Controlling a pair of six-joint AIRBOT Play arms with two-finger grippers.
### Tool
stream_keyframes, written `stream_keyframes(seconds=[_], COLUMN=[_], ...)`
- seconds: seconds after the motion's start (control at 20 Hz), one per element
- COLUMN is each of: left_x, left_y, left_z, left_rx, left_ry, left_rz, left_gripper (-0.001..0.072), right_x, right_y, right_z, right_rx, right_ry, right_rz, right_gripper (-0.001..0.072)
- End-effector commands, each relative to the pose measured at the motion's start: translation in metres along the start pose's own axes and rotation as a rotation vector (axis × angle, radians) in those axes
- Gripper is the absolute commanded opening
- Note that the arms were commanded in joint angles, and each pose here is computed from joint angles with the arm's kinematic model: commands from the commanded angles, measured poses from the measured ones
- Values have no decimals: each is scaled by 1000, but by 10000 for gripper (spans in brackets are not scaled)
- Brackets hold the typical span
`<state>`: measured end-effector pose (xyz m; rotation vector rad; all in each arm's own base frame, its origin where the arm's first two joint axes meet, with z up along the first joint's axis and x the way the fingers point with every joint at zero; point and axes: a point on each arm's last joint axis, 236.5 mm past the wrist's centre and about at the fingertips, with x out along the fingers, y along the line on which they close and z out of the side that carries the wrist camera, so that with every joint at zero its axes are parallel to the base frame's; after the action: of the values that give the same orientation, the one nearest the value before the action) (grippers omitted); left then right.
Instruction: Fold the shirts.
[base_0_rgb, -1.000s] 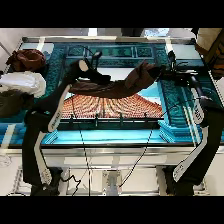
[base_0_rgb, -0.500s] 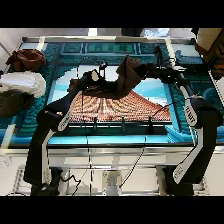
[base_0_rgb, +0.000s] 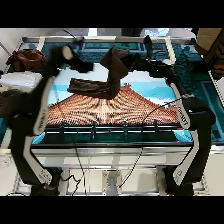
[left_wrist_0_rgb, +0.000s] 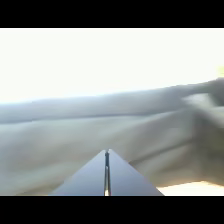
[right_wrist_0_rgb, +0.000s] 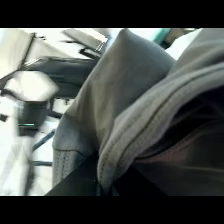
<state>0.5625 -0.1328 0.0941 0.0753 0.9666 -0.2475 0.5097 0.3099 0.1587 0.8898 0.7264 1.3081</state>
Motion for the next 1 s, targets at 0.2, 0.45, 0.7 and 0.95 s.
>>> stream_keyframes(seconds=[0.2, 0.45, 0.7, 0.95], left_x=[-165, -140, -129, -128], left_y=[120, 114, 114, 109], left_z=[13, -16, -30, -37], left_rx=[-62, -73, -75, -82], left_ry=[-149, -34, 17, 46], left_rz=[330, 293, 289, 270], left_gripper=[8, 8, 8, 8], right_x=[120, 146, 132, 98], right_y=[-22, -17, 0, 11], right_z=[-36, -41, -13, 17], right_rx=[-72, -78, -74, -59], right_ry=[-49, -103, -182, -233], right_rz=[-218, -219, -128, -43], right_gripper=[20, 336, 344, 343])
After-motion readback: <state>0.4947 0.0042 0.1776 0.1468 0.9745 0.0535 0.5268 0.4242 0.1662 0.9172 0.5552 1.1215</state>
